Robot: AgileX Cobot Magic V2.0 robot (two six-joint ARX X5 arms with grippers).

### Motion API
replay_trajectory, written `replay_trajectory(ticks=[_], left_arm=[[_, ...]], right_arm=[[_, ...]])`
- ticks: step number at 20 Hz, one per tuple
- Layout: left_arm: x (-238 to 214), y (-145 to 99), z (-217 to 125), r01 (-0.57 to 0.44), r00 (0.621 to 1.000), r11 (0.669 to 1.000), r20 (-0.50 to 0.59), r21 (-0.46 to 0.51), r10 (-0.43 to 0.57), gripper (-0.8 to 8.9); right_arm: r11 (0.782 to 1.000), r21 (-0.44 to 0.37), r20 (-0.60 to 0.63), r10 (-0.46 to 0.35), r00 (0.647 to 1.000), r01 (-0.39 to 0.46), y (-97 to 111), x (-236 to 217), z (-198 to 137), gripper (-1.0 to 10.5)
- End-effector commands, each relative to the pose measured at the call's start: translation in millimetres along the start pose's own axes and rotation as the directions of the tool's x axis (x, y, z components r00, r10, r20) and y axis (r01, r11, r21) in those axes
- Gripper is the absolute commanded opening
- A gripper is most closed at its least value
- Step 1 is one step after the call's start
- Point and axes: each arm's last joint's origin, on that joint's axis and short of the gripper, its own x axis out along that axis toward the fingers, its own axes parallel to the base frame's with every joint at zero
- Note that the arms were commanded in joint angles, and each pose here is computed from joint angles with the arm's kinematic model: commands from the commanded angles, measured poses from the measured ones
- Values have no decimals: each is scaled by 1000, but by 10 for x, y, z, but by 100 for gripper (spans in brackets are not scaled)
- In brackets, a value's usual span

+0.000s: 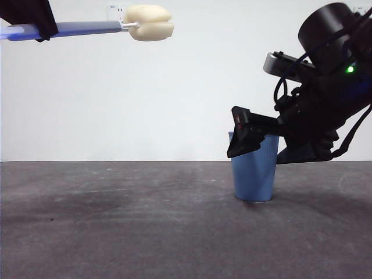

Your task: Pick up the cup brush,pick up the cup,insert the brush into the cup,clean the cup,put the cup brush back,put the cup back to the fixed position on the table

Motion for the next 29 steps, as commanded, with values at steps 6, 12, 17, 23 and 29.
replay_trajectory(ticks=[6,12,17,23,29], left_arm=[[-3,0,-6,2,1000,1000,6,20,-2,-8],[-3,1,-6,1,1000,999,5,50,-2,-8],[7,4,-34,2,1000,991,-29,136,2,-9],[27,10,-106,25,993,963,-119,270,7,-9],[53,-86,-180,108,977,899,-211,424,-18,-9]], right_arm=[[1000,-5,37,-4,999,5,-20,146,-113,238],[1000,-10,41,9,999,-8,-4,132,-97,-12],[994,-108,5,8,1000,-8,103,-130,72,-13],[920,-389,-136,-113,984,52,285,-665,352,-13],[719,-694,-289,-261,921,-14,490,-916,459,-13]])
